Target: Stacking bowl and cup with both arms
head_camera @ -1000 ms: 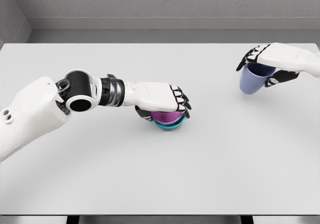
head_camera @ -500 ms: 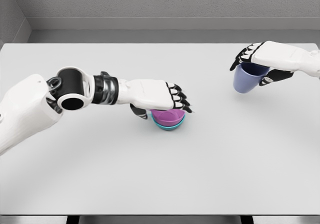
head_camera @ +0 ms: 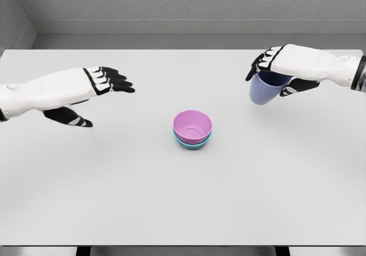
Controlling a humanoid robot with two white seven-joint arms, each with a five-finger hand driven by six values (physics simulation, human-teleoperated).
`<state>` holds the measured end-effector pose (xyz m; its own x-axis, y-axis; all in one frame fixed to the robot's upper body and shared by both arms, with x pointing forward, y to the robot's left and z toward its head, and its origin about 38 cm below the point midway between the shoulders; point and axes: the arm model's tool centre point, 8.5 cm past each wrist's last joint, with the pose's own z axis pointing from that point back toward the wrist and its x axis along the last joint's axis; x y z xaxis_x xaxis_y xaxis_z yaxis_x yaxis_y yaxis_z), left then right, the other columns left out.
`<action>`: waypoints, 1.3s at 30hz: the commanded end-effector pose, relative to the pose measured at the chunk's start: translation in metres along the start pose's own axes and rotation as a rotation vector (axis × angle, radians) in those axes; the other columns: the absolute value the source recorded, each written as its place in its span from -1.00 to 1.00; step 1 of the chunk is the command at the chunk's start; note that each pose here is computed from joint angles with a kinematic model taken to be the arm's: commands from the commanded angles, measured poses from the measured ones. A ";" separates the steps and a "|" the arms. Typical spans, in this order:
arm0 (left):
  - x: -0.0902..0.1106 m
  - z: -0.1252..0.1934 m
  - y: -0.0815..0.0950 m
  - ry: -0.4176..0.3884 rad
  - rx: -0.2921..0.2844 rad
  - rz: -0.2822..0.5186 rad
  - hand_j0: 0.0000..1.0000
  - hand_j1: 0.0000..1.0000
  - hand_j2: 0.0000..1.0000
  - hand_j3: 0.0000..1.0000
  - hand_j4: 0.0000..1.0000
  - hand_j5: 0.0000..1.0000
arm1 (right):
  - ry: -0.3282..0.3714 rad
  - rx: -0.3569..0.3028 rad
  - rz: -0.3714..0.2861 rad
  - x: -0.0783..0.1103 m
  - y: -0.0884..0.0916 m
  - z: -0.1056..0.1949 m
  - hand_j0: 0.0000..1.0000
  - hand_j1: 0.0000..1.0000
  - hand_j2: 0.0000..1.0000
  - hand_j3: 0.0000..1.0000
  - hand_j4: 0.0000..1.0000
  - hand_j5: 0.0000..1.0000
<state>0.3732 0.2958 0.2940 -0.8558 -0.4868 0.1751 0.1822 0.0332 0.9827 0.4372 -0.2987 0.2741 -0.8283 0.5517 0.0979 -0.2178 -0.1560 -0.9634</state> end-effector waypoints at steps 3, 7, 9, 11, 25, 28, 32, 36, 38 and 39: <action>-0.016 0.030 0.032 0.082 0.301 -0.008 1.00 1.00 1.00 1.00 1.00 1.00 | -0.042 -0.016 0.013 0.012 -0.005 -0.007 0.40 0.40 0.40 0.40 0.40 0.40; -0.032 0.031 -0.016 0.151 0.256 0.071 1.00 1.00 1.00 1.00 1.00 1.00 | -0.070 -0.025 0.027 0.021 -0.009 -0.011 0.41 0.41 0.41 0.41 0.41 0.41; -0.036 0.015 -0.036 0.152 0.291 0.117 1.00 1.00 1.00 1.00 1.00 1.00 | -0.085 -0.031 0.035 0.026 -0.012 -0.012 0.41 0.41 0.41 0.41 0.41 0.41; -0.040 0.019 -0.057 0.183 0.294 0.170 1.00 1.00 1.00 1.00 1.00 1.00 | -0.090 -0.032 0.038 0.028 -0.012 -0.013 0.41 0.41 0.41 0.41 0.41 0.41; -0.043 0.040 -0.069 0.258 0.411 0.219 1.00 1.00 1.00 1.00 1.00 1.00 | -0.216 -0.056 0.097 0.069 -0.025 -0.031 0.41 0.41 0.41 0.41 0.41 0.41; -0.042 0.039 -0.070 0.257 0.412 0.221 1.00 1.00 1.00 1.00 1.00 1.00 | -0.244 -0.062 0.110 0.078 -0.027 -0.034 0.41 0.41 0.41 0.41 0.41 0.41; -0.042 0.039 -0.070 0.257 0.413 0.222 1.00 1.00 1.00 1.00 1.00 1.00 | -0.280 -0.058 0.109 0.088 -0.024 -0.041 0.42 0.42 0.42 0.42 0.42 0.42; -0.042 0.039 -0.070 0.257 0.413 0.222 1.00 1.00 1.00 1.00 1.00 1.00 | -0.308 -0.060 0.107 0.096 -0.022 -0.047 0.42 0.42 0.42 0.42 0.42 0.42; -0.042 0.038 -0.070 0.256 0.414 0.223 1.00 1.00 1.00 1.00 1.00 1.00 | -0.311 -0.060 0.107 0.096 -0.022 -0.047 0.43 0.43 0.43 0.43 0.43 0.43; -0.042 0.037 -0.071 0.254 0.419 0.227 1.00 1.00 1.00 1.00 1.00 1.00 | -0.316 -0.064 0.106 0.097 -0.022 -0.048 0.43 0.43 0.43 0.43 0.43 0.43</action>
<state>0.3781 0.3469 0.2194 -0.6633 -0.6261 0.4100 0.0953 0.4727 0.8761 0.3872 -0.2046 0.2926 -0.9644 0.2595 0.0516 -0.0932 -0.1505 -0.9842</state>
